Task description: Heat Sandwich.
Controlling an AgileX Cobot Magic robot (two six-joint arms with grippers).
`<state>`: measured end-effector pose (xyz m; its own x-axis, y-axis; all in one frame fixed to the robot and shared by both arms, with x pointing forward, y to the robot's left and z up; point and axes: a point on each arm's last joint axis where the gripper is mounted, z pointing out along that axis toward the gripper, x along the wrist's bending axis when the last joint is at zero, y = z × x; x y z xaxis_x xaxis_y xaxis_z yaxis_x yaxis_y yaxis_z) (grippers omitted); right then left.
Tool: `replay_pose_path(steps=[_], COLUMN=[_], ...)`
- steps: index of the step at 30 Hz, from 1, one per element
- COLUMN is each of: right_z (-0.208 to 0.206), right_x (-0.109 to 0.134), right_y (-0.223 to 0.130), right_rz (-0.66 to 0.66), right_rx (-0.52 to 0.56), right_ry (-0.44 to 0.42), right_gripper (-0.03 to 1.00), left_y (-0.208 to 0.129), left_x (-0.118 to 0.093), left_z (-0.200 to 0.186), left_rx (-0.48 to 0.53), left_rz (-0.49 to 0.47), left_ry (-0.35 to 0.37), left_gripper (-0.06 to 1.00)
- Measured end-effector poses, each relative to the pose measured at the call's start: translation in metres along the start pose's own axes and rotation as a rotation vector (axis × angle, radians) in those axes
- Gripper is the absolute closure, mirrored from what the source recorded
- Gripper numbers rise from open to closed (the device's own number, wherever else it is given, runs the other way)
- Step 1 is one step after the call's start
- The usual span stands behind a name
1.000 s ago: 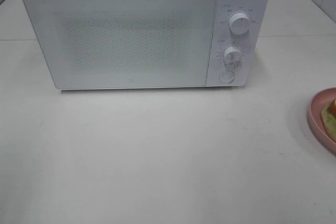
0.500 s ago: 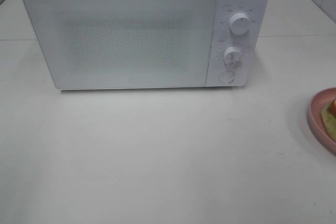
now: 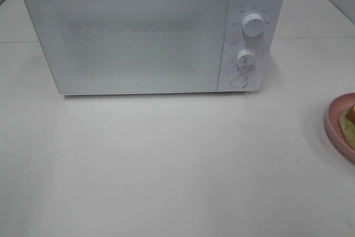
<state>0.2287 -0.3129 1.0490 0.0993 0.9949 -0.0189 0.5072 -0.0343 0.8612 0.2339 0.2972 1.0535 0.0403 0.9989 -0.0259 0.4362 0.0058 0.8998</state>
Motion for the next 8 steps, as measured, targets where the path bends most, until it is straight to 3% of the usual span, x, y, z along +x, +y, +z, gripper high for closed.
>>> replay_pose_path(steps=[8], right_z=[0.0000], right_x=[0.0000], right_y=[0.0000], right_rz=[0.000], right_rx=[0.000], right_ry=[0.000], right_gripper=[0.20], left_y=[0.0000], left_x=[0.0000], left_z=[0.0000], left_rx=[0.000], left_rz=[0.000], left_ry=[0.001], left_gripper=[-0.02])
